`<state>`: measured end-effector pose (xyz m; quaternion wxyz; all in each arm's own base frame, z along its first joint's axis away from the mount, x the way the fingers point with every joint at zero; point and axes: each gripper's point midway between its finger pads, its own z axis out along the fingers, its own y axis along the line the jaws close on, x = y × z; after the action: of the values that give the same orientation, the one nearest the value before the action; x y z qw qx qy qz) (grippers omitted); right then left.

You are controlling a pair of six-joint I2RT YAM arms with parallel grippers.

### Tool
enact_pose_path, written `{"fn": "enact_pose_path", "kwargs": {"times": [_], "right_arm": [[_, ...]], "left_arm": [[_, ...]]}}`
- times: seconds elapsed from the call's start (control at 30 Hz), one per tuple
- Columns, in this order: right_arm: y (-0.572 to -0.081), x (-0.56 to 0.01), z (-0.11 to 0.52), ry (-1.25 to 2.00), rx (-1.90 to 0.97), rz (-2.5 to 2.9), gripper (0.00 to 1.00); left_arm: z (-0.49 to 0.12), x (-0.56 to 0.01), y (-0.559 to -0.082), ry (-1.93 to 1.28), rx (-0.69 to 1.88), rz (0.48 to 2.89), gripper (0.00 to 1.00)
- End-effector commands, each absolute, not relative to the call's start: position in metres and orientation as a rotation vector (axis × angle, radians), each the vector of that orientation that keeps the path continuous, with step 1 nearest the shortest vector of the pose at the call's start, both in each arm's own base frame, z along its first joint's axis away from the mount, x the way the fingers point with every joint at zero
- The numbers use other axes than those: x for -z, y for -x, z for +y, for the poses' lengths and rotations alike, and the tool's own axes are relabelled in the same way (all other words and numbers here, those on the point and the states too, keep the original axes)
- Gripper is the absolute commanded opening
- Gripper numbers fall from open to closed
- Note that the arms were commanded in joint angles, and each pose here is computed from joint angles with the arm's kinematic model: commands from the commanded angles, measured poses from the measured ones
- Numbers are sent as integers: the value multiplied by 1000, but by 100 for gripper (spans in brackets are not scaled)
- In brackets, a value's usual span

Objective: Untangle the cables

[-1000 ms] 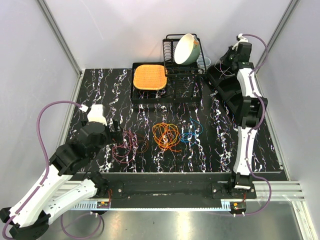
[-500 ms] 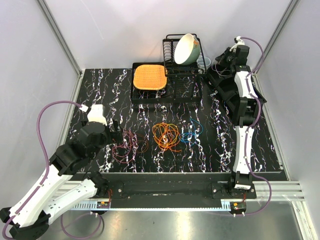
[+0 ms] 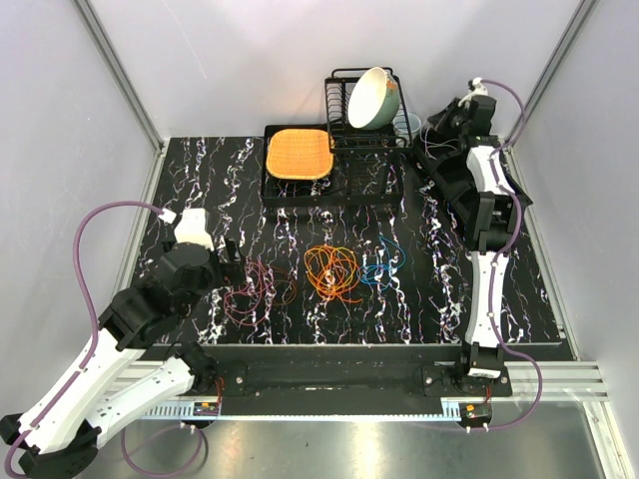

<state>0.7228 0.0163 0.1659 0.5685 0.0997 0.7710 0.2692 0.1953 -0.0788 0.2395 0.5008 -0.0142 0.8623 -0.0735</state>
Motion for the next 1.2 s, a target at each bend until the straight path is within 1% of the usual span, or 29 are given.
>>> {"fn": "enact_pose_path", "kwargs": {"times": [0.0, 0.1, 0.23, 0.43, 0.5, 0.53, 0.6, 0.63, 0.77, 0.8, 0.87, 0.9, 0.97, 1.0, 1.07, 1.1, 1.17], "right_arm": [[-713, -183, -2, -182, -477, 1811, 0], [-708, -172, -23, -218, -383, 1842, 0], [-704, -171, -45, -261, -256, 1851, 0], [-705, -179, -50, -250, -223, 1848, 0], [-705, -183, -50, -260, -218, 1841, 3], [-705, -186, -51, -266, -213, 1839, 6], [-704, -191, -55, -286, -194, 1834, 21], [-704, -192, -57, -295, -185, 1834, 26], [-700, -209, -59, -322, -182, 1820, 50], [-698, -223, -58, -323, -186, 1805, 59], [-693, -236, -58, -353, -200, 1800, 66], [-688, -255, -57, -359, -210, 1777, 72], [-679, -273, -58, -397, -214, 1766, 76], [-671, -295, -58, -409, -216, 1740, 79], [-657, -309, -59, -468, -220, 1744, 80], [-644, -328, -58, -483, -229, 1728, 80], [-625, -334, -53, -546, -269, 1747, 81]], "left_arm": [[-78, -249, -201, 55, 186, 2037, 98], [-78, -249, -200, 52, 186, 2038, 98], [-77, -249, -200, 56, 188, 2034, 98], [-77, -250, -200, 58, 189, 2030, 98], [-77, -249, -200, 57, 186, 2034, 98], [-77, -250, -200, 56, 186, 2033, 98], [-77, -249, -200, 59, 186, 2033, 98], [-77, -249, -200, 55, 185, 2034, 98], [-77, -250, -200, 57, 190, 2032, 98], [-77, -249, -200, 55, 188, 2033, 98], [-78, -249, -200, 55, 190, 2033, 98], [-77, -249, -200, 54, 187, 2035, 98], [-78, -249, -200, 57, 188, 2035, 98], [-78, -249, -200, 53, 187, 2036, 98], [-79, -247, -201, 54, 184, 2043, 98], [-79, -246, -201, 52, 181, 2046, 98], [-81, -242, -203, 53, 171, 2065, 99]]}}
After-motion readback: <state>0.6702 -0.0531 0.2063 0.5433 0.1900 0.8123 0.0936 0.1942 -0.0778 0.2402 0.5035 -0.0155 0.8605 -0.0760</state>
